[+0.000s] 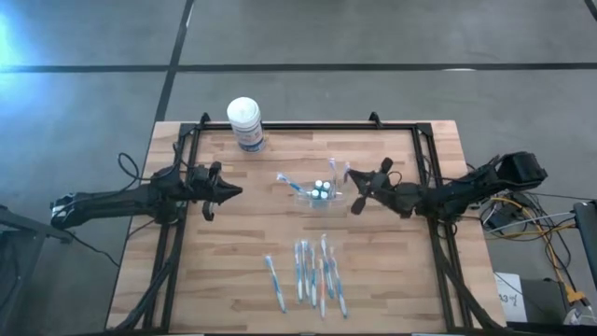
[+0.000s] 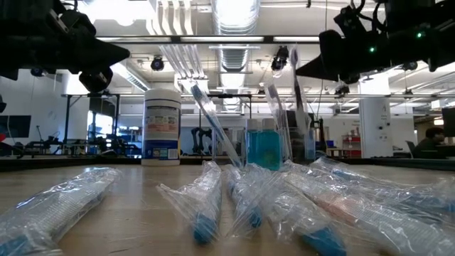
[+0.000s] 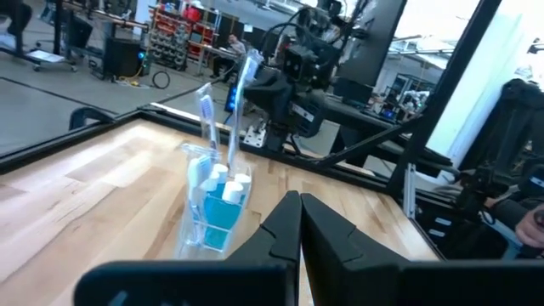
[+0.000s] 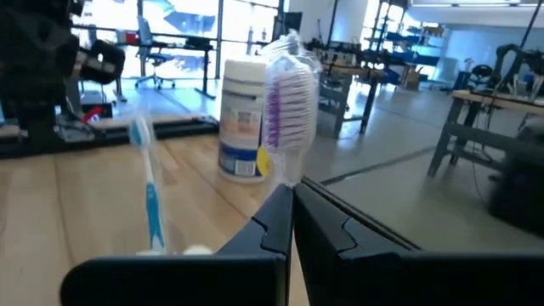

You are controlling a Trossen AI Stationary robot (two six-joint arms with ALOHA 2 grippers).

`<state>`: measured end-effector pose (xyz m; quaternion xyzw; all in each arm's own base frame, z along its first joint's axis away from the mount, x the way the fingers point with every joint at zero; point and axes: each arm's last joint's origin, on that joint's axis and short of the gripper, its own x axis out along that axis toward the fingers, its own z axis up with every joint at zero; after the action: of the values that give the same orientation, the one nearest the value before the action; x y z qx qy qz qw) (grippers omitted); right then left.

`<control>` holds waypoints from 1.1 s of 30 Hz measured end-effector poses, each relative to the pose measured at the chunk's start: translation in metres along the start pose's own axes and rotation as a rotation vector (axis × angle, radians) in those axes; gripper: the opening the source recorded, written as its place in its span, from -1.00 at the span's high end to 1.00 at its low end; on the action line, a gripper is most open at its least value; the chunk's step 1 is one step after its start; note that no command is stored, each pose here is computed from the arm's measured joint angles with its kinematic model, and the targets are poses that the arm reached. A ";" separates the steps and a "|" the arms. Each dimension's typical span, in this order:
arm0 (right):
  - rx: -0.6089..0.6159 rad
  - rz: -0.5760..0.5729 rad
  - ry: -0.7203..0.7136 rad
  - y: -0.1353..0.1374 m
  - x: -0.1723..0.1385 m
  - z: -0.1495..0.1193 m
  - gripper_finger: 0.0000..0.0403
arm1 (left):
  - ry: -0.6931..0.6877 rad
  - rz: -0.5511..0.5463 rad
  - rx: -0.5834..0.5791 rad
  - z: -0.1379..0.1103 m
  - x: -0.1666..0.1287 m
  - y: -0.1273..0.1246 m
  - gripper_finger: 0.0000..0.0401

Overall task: Pick & Place toothbrushing station
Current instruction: Put the purple toothbrush into the transparent organizer

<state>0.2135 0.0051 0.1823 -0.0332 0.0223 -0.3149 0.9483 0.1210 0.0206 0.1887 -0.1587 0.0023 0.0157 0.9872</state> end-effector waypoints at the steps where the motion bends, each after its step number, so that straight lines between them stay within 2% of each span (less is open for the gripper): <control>1: -0.005 0.000 0.006 0.001 0.001 -0.003 0.96 | -0.001 0.001 0.000 0.000 0.000 0.000 0.96; 12: -0.069 0.002 0.080 0.021 0.020 -0.031 0.96 | -0.005 -0.001 -0.008 0.000 0.000 0.000 0.92; 17: -0.060 -0.024 0.108 0.027 0.027 -0.039 0.96 | -0.005 -0.001 -0.016 0.000 0.000 0.000 0.94; 28: -0.029 -0.019 0.084 0.031 0.031 -0.030 0.94 | -0.003 -0.001 -0.032 0.000 0.000 0.000 0.93; 33: 0.004 -0.017 0.099 0.029 0.030 -0.025 0.77 | -0.002 -0.001 -0.040 0.000 0.000 0.000 0.93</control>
<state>0.2534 0.0095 0.1541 -0.0157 0.0681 -0.3242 0.9434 0.1210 0.0206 0.1889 -0.1781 0.0008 0.0155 0.9839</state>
